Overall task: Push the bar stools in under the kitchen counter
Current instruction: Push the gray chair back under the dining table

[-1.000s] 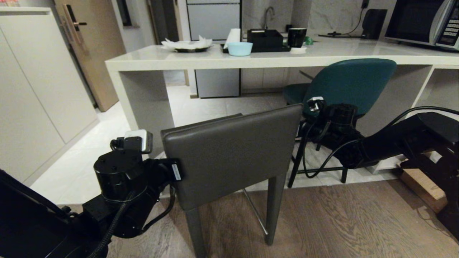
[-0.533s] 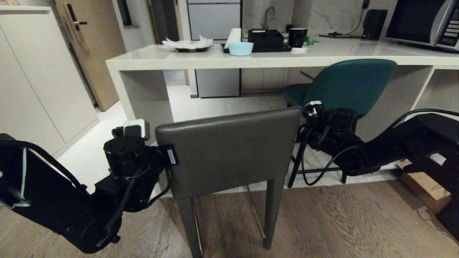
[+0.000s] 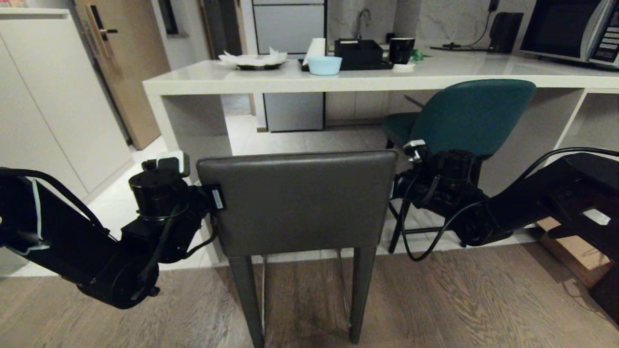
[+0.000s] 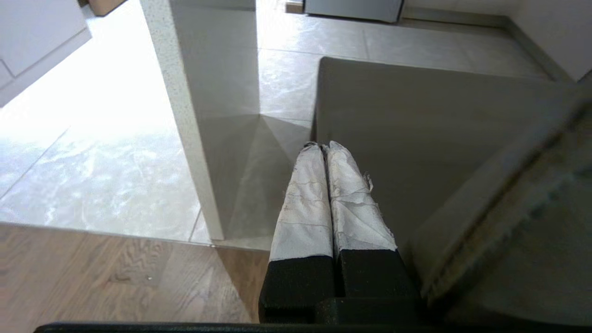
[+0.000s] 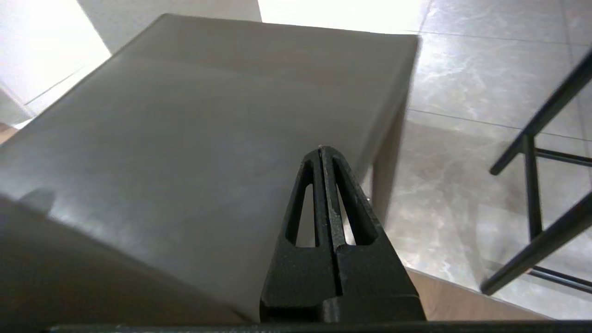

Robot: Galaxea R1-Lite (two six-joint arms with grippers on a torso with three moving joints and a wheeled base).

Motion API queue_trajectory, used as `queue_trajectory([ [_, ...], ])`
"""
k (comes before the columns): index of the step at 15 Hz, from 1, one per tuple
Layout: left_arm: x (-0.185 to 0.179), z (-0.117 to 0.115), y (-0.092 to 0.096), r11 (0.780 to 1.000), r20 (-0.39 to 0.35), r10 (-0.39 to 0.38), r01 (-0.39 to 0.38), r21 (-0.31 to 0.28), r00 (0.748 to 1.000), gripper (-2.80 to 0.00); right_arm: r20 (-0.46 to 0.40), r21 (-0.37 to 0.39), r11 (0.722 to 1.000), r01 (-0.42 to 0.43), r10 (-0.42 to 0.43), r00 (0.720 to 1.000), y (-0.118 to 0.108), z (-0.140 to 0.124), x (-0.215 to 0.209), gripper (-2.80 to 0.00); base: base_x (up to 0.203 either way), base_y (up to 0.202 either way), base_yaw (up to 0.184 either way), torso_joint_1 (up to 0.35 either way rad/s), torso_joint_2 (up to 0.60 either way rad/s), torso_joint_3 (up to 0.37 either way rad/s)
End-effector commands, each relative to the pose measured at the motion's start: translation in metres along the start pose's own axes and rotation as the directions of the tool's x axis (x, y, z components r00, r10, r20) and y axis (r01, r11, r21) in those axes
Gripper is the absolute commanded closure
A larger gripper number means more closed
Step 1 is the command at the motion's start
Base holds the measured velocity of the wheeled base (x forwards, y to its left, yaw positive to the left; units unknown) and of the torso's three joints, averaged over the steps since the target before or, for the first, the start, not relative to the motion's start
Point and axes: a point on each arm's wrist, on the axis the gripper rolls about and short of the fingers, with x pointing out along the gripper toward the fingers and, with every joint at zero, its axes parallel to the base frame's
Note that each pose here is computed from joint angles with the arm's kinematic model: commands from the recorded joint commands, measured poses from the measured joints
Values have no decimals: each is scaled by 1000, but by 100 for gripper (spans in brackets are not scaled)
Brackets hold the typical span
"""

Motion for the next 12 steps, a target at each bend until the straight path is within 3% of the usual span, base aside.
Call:
queue_trajectory([
  [1, -1, 0, 2, 1000, 2, 7, -7, -4, 1000, 0, 11, -2, 1000, -2, 2, 1000, 3, 5, -4, 0, 0, 0, 0, 0, 0, 0],
  [4, -14, -3, 13, 1000, -12, -22, 22, -4, 1000, 0, 13, 2, 1000, 11, -11, 1000, 6, 12, -15, 0, 0, 0, 0, 0, 0, 0],
  [9, -22, -3, 42, 984, 63, -174, 176, -26, 983, 0, 10, 8, 981, 192, -193, 981, 23, 28, -52, 0, 0, 0, 0, 0, 0, 0],
  [12, -25, -3, 47, 983, 67, -183, 184, -22, 981, 0, 43, 29, 965, 262, -263, 964, 11, 44, -73, 0, 0, 0, 0, 0, 0, 0],
])
